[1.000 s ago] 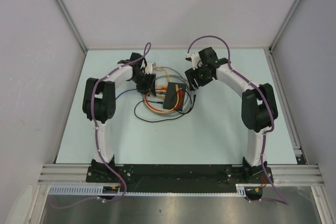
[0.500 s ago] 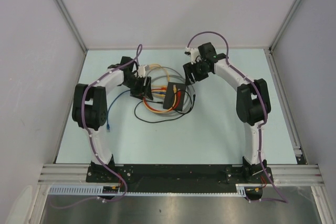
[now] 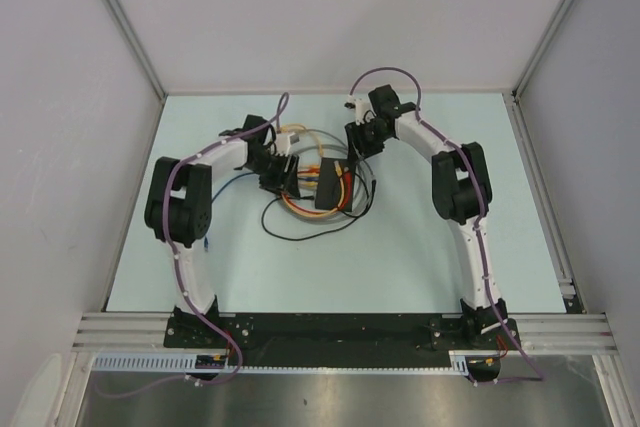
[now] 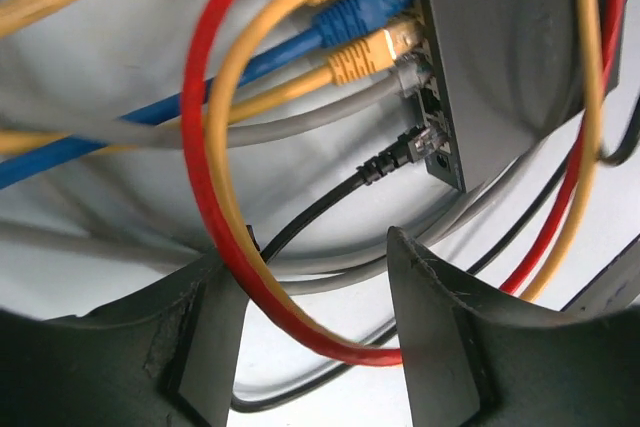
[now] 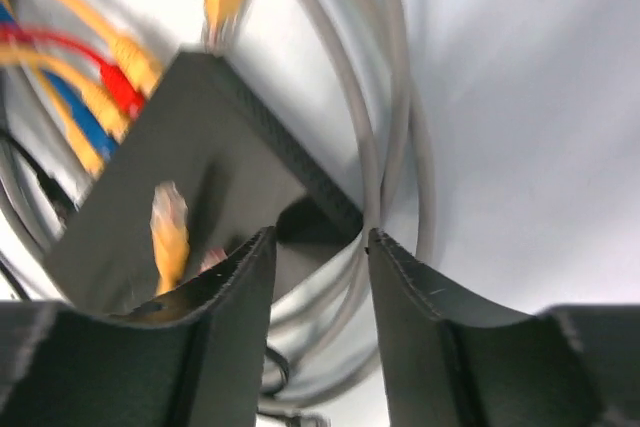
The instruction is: Pull the plug from the switch port
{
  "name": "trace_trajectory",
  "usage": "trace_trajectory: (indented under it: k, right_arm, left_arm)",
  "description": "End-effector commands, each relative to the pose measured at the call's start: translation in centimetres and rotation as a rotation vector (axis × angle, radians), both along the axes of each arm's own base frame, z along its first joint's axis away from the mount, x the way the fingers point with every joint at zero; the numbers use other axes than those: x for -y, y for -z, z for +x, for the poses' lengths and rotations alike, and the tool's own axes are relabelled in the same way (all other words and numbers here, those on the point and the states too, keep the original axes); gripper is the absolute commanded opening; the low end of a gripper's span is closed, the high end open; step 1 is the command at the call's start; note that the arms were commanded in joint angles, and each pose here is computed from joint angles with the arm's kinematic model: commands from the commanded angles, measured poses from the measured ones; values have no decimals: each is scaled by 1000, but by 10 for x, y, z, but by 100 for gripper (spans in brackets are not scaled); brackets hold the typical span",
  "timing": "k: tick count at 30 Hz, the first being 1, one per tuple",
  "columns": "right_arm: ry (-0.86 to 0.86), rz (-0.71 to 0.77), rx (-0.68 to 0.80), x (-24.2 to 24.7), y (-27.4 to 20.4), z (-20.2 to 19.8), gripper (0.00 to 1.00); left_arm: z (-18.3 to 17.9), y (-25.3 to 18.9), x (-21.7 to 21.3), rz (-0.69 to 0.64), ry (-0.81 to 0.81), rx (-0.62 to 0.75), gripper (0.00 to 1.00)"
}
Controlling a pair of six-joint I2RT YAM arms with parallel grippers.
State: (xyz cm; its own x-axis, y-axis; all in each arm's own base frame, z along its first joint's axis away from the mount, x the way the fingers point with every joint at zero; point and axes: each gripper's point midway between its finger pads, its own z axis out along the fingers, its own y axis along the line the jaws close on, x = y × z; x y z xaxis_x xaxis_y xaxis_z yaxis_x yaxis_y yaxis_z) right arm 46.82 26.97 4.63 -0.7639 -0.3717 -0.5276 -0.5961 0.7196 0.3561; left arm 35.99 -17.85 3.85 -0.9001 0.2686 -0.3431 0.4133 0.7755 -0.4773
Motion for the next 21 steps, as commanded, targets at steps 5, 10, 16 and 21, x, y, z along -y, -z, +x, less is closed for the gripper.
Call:
trace_trajectory:
  k: [5, 10, 16, 21]
  right_arm:
    - [-49, 136, -18, -32, -16, 16, 41]
    - [14, 113, 17, -15, -33, 28, 56]
    - [68, 69, 224, 23, -102, 51, 69]
    - [60, 59, 270, 30, -124, 45, 69]
  left_arm:
    - [-46, 0, 40, 30, 185, -9, 63]
    - [-61, -14, 2, 142, 162, 16, 71]
    - [-43, -71, -20, 83, 114, 166, 87]
    - [9, -122, 13, -59, 203, 366, 94]
